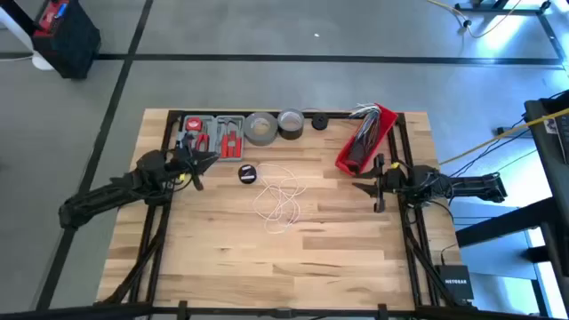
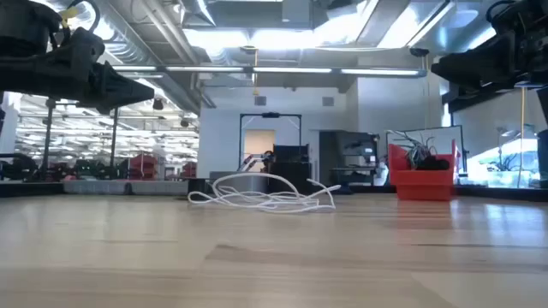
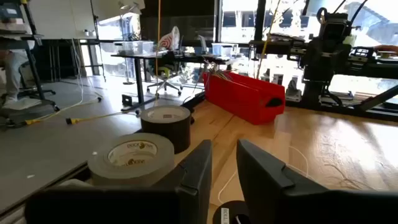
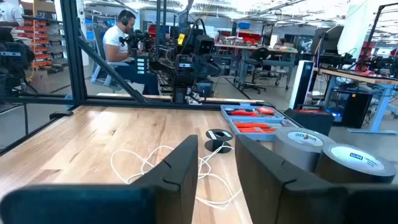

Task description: Coil cords

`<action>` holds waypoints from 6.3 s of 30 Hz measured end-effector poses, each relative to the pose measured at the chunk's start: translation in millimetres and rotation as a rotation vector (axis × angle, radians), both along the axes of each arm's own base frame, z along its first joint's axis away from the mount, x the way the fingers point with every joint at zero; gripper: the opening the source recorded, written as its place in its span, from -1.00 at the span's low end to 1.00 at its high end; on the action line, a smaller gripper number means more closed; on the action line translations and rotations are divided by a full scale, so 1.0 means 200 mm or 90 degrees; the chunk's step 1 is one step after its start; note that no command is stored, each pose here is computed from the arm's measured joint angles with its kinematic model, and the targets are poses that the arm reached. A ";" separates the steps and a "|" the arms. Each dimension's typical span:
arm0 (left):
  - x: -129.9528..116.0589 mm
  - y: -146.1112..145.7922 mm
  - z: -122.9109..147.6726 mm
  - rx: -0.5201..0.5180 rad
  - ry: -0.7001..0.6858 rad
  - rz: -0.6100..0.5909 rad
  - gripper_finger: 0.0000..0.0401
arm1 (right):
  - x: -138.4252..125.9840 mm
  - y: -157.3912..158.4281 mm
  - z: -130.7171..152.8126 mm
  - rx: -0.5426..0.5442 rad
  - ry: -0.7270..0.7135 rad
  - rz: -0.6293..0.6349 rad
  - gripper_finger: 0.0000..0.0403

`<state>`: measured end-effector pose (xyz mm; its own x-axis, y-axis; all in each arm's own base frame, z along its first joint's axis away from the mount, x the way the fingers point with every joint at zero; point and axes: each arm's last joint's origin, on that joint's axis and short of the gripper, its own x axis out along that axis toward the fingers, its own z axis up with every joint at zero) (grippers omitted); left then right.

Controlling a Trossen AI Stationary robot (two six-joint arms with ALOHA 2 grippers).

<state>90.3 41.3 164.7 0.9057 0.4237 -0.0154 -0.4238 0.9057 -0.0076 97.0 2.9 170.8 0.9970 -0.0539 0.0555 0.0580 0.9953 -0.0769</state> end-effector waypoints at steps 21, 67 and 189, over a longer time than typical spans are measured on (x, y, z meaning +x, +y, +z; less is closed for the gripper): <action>0.00 0.00 0.00 0.000 0.000 0.000 -0.66 | 0.00 0.00 0.00 0.000 0.000 0.000 -0.45; 0.00 0.00 0.00 0.000 0.000 0.000 -0.66 | 0.00 0.00 0.00 0.000 0.000 0.000 -0.45; 0.00 0.00 0.01 0.028 -0.002 -0.017 -0.66 | 1.91 0.02 -0.17 -0.497 0.432 -0.046 -0.18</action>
<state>90.7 40.6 166.7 0.9166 0.3997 0.0048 -0.3996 0.9162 0.0312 478.3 6.0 136.5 0.8271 -0.3047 -0.4724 -0.1815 0.6506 -0.7374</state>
